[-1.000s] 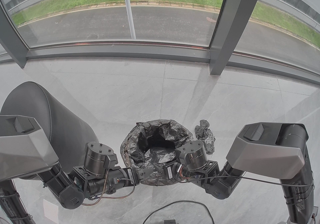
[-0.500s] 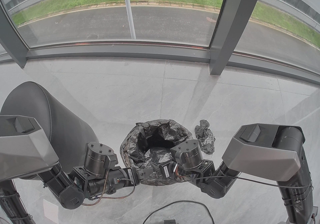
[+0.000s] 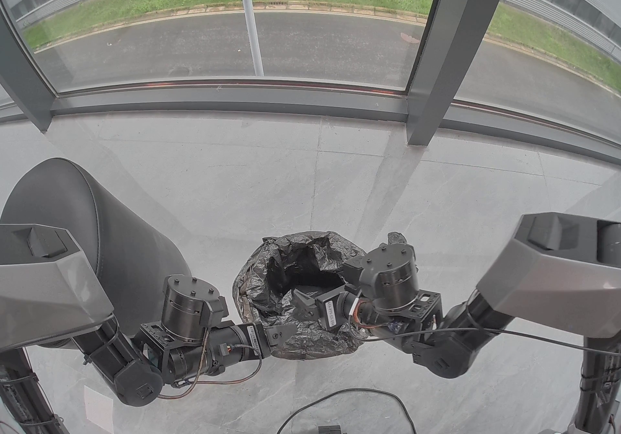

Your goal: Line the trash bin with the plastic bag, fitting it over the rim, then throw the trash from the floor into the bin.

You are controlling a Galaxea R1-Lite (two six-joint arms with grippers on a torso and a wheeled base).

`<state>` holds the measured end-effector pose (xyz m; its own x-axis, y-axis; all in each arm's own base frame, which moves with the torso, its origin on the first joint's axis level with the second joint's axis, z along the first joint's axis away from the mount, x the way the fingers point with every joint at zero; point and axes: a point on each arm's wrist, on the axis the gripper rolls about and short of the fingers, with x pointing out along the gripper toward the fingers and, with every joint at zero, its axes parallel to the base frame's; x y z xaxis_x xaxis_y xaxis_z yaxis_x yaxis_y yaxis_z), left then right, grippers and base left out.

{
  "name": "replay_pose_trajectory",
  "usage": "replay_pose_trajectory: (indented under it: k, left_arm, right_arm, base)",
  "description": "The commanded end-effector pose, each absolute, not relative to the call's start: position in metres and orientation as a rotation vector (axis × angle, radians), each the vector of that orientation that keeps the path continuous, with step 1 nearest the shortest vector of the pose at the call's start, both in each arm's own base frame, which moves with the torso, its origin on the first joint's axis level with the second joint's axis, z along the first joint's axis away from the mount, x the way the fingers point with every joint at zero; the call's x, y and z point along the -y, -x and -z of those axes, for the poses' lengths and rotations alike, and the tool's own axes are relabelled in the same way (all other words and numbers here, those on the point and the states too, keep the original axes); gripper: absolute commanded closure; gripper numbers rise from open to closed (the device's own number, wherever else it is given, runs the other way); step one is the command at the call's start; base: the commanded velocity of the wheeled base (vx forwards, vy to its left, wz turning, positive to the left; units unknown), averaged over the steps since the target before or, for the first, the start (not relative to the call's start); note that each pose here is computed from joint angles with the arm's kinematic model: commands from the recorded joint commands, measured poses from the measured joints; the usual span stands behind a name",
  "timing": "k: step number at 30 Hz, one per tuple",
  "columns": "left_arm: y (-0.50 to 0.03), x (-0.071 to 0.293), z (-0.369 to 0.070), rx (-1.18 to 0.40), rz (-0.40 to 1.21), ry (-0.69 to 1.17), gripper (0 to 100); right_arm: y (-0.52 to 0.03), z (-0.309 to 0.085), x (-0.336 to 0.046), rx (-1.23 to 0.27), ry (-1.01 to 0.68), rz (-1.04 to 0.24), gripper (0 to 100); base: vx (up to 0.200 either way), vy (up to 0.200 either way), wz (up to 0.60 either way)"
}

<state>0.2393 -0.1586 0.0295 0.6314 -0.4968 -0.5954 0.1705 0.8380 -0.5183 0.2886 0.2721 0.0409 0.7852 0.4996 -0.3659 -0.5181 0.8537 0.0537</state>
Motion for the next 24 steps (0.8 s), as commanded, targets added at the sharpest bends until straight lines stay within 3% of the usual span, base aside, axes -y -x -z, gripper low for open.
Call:
replay_pose_trajectory:
  k: [1,6,13,24]
  left_arm:
    - [-0.239,0.158,-0.029,-0.806,0.394,0.442,0]
    - [-0.239,0.158,-0.029,-0.806,0.396,0.441,0]
    - [-0.239,0.157,-0.029,-0.805,0.393,0.442,0]
    - [-0.24,0.156,-0.027,-0.809,0.388,0.444,0]
  right_arm:
    - [-0.256,-0.08,-0.246,-0.349,0.01,-0.562,0]
    - [-0.252,-0.074,-0.222,-0.394,-0.012,-0.505,0]
    - [-0.334,-0.058,-0.157,-0.389,-0.084,-0.276,0]
    - [-0.388,-0.008,-0.139,-0.468,-0.133,-0.152,0]
  base:
    - [0.0,0.0,0.0]
    - [0.0,0.0,0.0]
    - [0.0,0.0,0.0]
    - [0.0,0.0,0.0]
